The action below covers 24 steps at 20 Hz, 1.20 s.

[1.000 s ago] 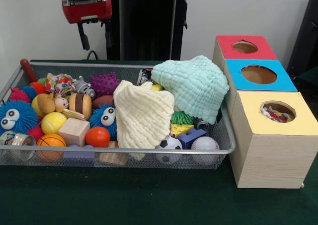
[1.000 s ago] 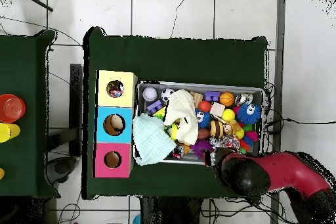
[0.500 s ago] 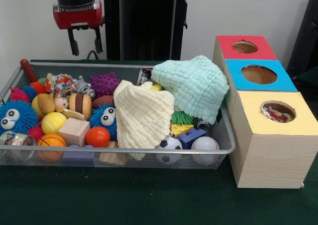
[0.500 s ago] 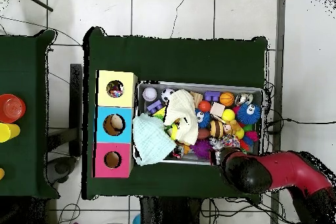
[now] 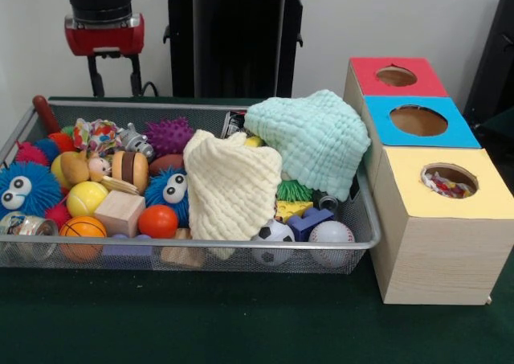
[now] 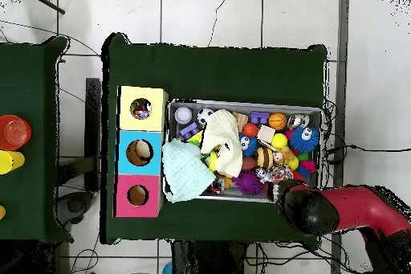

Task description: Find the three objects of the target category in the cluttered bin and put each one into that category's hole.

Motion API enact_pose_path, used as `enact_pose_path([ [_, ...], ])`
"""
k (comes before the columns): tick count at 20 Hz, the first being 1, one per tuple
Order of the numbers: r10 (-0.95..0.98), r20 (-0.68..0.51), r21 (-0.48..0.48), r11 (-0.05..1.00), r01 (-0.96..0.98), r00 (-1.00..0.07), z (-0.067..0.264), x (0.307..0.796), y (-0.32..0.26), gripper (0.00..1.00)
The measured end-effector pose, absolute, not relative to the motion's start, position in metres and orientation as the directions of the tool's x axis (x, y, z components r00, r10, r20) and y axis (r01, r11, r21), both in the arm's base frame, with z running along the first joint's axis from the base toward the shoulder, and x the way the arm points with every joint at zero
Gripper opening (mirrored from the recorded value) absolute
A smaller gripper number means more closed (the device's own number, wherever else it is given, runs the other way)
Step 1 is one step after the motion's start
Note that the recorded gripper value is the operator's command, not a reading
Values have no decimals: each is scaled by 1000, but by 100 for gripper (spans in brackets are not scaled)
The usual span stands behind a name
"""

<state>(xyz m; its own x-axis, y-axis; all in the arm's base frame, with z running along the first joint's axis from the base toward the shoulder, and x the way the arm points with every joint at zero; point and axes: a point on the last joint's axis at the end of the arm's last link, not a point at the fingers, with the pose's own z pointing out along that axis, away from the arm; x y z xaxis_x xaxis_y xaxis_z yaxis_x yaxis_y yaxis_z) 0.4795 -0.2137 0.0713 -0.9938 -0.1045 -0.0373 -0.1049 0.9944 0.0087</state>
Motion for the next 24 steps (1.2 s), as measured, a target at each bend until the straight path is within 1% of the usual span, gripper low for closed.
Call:
enact_pose_path([
  [4,-94,-19,-15,995,-94,-995,66,476,-228,100],
  [8,-66,25,-21,998,-66,-998,53,471,-243,100],
  [13,-32,105,-3,999,-33,-994,33,459,-251,100],
  [24,-26,163,33,999,-21,-986,15,445,-244,100],
])
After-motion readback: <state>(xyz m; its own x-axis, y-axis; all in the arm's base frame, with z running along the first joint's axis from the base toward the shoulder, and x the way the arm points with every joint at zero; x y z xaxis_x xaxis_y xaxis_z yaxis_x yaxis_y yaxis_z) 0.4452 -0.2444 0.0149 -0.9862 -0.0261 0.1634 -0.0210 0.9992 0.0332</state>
